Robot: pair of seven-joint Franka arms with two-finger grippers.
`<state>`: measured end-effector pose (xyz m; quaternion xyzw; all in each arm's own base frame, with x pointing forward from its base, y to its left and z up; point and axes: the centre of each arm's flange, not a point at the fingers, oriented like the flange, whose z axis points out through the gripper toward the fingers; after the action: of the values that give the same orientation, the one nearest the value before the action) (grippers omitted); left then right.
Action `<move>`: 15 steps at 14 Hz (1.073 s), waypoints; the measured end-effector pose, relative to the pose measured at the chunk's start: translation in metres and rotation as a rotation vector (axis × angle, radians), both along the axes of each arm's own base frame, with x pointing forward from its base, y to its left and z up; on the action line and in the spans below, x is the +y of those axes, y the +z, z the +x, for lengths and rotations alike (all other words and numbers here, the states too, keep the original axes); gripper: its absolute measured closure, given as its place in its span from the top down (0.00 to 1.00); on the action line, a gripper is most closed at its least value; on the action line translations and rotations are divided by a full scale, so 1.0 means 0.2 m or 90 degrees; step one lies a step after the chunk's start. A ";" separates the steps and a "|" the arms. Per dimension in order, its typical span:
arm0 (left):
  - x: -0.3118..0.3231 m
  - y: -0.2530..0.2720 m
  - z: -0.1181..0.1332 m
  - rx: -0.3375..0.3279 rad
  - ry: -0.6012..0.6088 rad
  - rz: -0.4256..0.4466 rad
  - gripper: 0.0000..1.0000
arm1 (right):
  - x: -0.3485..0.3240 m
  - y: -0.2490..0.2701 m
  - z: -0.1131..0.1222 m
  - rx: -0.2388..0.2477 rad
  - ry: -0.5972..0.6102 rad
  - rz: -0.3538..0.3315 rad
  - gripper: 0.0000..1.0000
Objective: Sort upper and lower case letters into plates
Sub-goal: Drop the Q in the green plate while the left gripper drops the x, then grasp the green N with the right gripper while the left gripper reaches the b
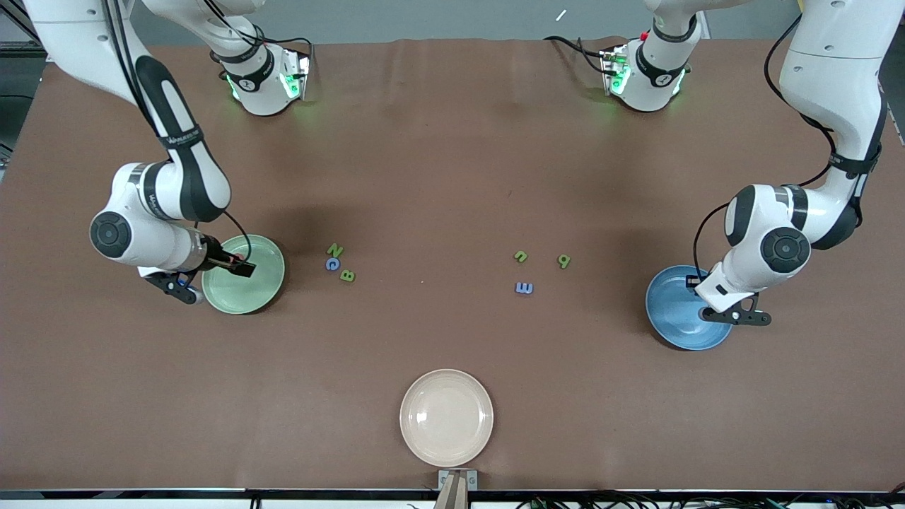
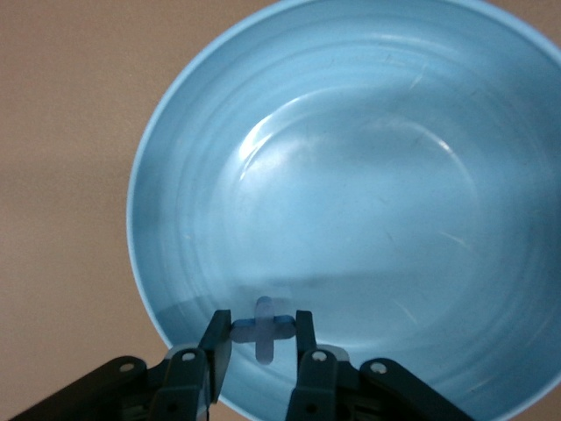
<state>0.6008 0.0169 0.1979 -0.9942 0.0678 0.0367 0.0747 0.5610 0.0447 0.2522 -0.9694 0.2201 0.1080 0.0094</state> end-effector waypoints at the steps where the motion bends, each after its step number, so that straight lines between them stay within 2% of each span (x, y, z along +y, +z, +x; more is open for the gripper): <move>1: 0.00 -0.01 0.00 0.001 0.000 0.000 0.34 | 0.13 0.03 0.00 -0.007 0.022 0.003 1.00; 5: 0.00 -0.03 0.00 0.002 0.000 -0.002 0.34 | 0.56 0.03 -0.07 -0.037 0.105 0.009 1.00; 7: 0.00 -0.04 0.00 0.001 0.000 -0.003 0.34 | 0.71 -0.01 -0.13 -0.062 0.122 0.011 1.00; 10: 0.00 -0.05 0.00 -0.004 -0.001 -0.005 0.34 | 0.75 -0.12 -0.23 -0.076 0.061 -0.001 1.00; 14: 0.00 -0.04 0.00 -0.006 -0.001 -0.005 0.34 | 0.77 -0.19 -0.29 -0.097 0.027 -0.006 1.00; 15: 0.00 -0.04 0.00 -0.006 -0.002 -0.005 0.39 | 0.77 -0.23 -0.31 -0.102 0.020 -0.007 0.99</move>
<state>0.6014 0.0165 0.1890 -0.9946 0.0688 0.0318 0.0708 0.4987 0.1980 0.2071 -0.9784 0.2039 0.0289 0.0201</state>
